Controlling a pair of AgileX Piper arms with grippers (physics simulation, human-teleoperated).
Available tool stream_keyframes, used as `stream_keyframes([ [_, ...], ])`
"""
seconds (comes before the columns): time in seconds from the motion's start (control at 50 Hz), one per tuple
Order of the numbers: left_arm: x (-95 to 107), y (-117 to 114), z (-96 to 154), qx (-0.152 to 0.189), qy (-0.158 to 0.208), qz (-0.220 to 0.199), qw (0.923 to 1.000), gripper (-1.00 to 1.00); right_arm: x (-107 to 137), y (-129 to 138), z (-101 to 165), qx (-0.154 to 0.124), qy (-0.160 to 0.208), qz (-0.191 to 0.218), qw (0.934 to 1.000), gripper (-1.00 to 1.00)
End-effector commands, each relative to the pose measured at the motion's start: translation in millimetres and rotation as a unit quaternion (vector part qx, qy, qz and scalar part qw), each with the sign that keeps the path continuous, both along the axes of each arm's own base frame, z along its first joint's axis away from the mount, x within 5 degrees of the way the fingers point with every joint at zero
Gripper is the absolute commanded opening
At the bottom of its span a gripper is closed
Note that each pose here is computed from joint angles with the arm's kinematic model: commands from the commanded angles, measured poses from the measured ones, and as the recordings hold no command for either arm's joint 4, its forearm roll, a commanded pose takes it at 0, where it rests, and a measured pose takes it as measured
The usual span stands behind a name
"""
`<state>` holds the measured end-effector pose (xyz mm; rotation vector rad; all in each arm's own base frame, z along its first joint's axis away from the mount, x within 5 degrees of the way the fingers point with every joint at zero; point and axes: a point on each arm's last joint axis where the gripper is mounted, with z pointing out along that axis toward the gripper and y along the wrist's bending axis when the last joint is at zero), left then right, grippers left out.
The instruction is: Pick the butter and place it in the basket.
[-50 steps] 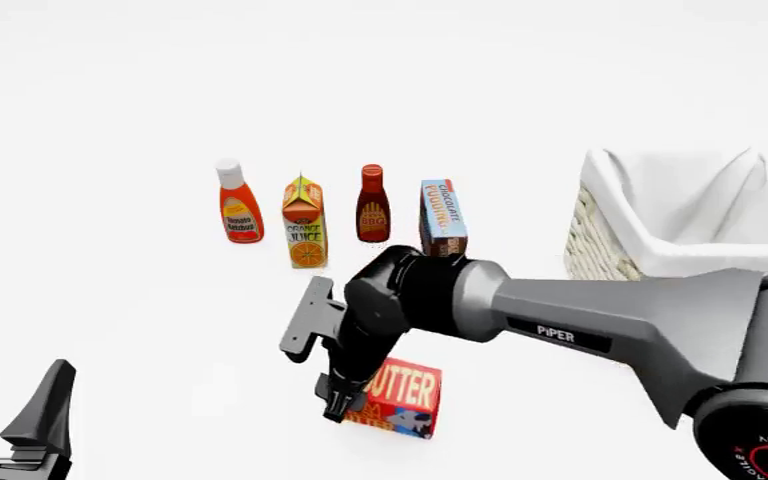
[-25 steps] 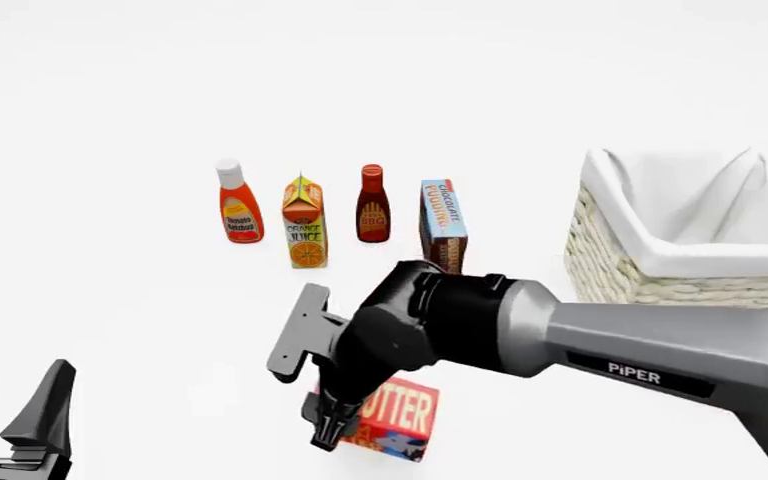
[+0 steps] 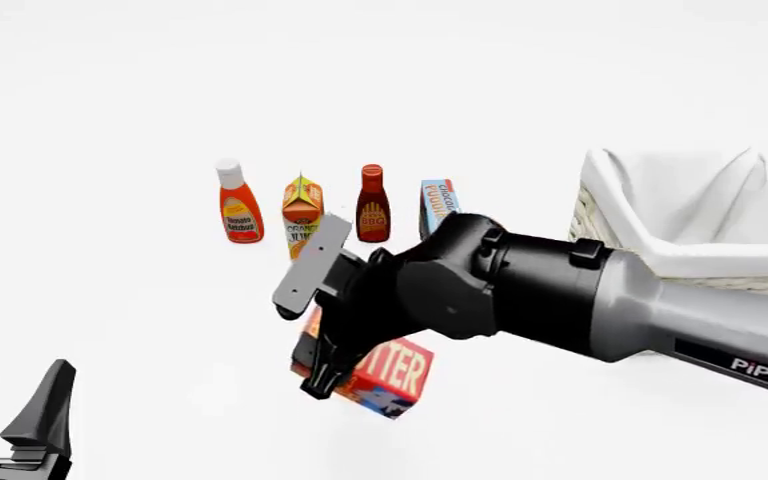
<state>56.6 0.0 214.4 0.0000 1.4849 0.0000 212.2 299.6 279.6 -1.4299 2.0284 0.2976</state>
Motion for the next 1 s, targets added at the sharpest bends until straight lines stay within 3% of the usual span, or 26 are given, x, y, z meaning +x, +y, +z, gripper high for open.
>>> stream_keyframes([
  [0.02,0.0,0.0,0.0,0.000,0.000,0.000,1.0000,1.00,7.2,-12.6,33.7,0.072,-0.035,-0.035,0.9962,-1.00],
  [0.48,0.0,0.0,0.0,0.000,0.000,0.000,1.0000,1.00,11.5,-33.1,65.6,0.155,-0.082,-0.068,0.9821,-1.00],
  [0.7,0.0,0.0,0.0,0.000,0.000,0.000,1.0000,1.00,16.8,-52.4,82.6,0.201,-0.119,-0.092,0.9680,-1.00],
  [0.76,0.0,0.0,0.0,0.000,0.000,0.000,1.0000,1.00,12.7,-55.7,83.2,0.205,-0.119,-0.091,0.9670,-1.00],
  [1.0,0.0,0.0,0.0,0.000,0.000,0.000,1.0000,1.00,19.7,-76.2,93.3,0.234,-0.151,-0.118,0.9532,-1.00],
])
